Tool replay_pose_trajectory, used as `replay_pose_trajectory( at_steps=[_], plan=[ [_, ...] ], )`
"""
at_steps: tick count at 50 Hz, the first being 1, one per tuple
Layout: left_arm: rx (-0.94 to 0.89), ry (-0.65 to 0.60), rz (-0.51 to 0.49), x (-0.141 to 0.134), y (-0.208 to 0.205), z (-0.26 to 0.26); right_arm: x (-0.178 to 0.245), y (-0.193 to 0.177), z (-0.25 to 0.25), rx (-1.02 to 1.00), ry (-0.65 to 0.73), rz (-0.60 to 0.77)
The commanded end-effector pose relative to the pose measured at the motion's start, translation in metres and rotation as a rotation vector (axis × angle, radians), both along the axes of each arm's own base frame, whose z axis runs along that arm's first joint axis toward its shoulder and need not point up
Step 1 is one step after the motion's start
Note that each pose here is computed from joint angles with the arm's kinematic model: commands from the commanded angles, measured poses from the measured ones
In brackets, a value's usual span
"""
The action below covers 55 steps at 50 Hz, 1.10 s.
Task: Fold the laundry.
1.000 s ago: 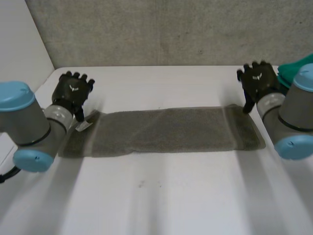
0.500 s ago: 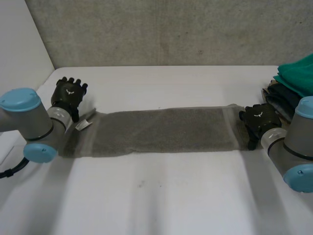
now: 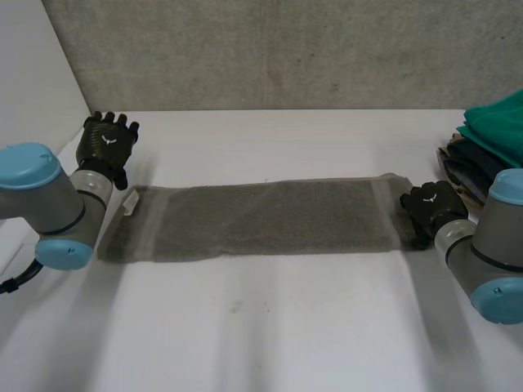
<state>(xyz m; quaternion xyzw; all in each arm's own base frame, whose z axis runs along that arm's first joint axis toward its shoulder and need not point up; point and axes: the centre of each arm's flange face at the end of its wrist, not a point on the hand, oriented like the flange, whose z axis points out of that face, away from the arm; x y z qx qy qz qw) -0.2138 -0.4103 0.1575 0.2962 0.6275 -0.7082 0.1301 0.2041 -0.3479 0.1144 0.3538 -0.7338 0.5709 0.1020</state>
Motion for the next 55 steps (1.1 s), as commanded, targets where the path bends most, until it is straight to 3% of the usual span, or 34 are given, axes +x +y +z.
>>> replay_pose_trajectory(
  at_steps=[1, 8, 15, 22, 28, 31, 36, 38, 44, 47, 50, 55],
  plan=[
    [0.012, 0.001, -0.015, -0.004, 0.016, 0.007, -0.007, -0.008, -0.004, -0.006, 0.038, -0.008],
    [-0.009, 0.005, -0.025, -0.006, 0.024, 0.021, -0.023, -0.006, -0.002, 0.023, 0.076, -0.037],
    [-0.035, 0.02, -0.03, -0.005, 0.033, 0.038, -0.065, -0.004, 0.016, 0.025, 0.108, -0.142],
    [-0.04, 0.06, -0.031, -0.001, 0.046, 0.052, -0.118, -0.011, 0.029, 0.025, 0.236, -0.254],
    [-0.052, 0.069, -0.032, 0.001, 0.052, 0.06, -0.123, -0.018, 0.04, -0.026, 0.309, -0.262],
    [-0.058, 0.07, -0.03, 0.002, 0.054, 0.063, -0.09, -0.018, 0.064, -0.123, 0.294, -0.192],
    [-0.074, 0.084, -0.032, 0.002, 0.056, 0.072, 0.02, 0.008, 0.105, -0.298, 0.159, 0.074],
    [-0.076, 0.094, -0.033, 0.003, 0.057, 0.074, 0.045, 0.018, 0.11, -0.325, 0.128, 0.141],
    [-0.071, 0.141, -0.04, 0.003, 0.065, 0.08, 0.166, 0.089, 0.082, -0.382, 0.023, 0.594],
    [-0.058, 0.152, -0.044, 0.003, 0.069, 0.079, 0.204, 0.127, 0.06, -0.39, -0.014, 0.794],
    [-0.053, 0.153, -0.047, 0.002, 0.071, 0.078, 0.224, 0.147, 0.032, -0.367, -0.027, 0.89],
    [-0.035, 0.152, -0.058, -0.002, 0.075, 0.072, 0.233, 0.163, 0.01, -0.327, -0.031, 0.933]
  ],
)
